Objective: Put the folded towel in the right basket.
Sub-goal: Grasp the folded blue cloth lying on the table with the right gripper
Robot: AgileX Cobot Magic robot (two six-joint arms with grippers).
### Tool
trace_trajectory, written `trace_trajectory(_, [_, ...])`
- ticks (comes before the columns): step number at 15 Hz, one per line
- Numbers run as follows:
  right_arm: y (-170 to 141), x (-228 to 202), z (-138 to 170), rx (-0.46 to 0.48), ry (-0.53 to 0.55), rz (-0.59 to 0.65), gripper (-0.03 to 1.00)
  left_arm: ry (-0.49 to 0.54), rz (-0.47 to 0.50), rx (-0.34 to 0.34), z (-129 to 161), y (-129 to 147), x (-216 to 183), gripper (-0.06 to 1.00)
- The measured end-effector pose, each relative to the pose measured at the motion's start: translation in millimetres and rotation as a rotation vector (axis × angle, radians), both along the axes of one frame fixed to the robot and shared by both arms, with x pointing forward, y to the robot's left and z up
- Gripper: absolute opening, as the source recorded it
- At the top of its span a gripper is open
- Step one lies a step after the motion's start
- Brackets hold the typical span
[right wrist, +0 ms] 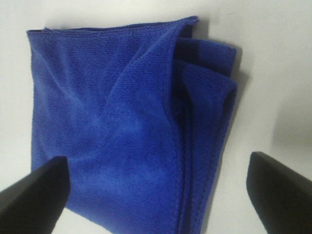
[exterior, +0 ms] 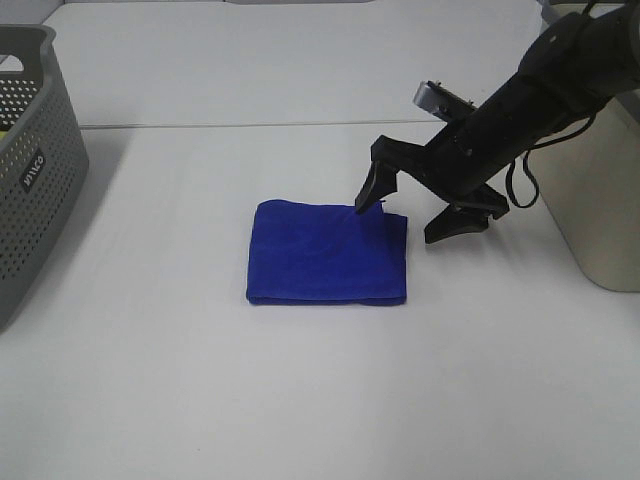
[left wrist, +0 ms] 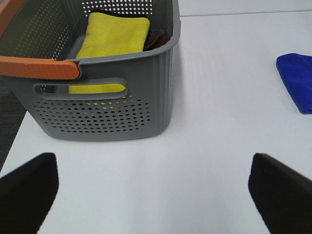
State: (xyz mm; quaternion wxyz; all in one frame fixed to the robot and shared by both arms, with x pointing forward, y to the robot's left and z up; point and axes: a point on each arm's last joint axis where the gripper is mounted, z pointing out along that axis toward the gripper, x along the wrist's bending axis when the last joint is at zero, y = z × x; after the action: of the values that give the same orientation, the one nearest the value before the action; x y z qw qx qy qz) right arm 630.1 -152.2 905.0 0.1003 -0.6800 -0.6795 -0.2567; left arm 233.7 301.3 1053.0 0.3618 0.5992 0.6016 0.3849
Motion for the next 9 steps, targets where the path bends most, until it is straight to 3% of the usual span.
trace_trajectory(9, [1.0, 7.6, -27.4, -0.027, 0.039, 0.004, 0.92, 0.000, 0.000, 0.000, 0.0, 0.0, 0.0, 0.99])
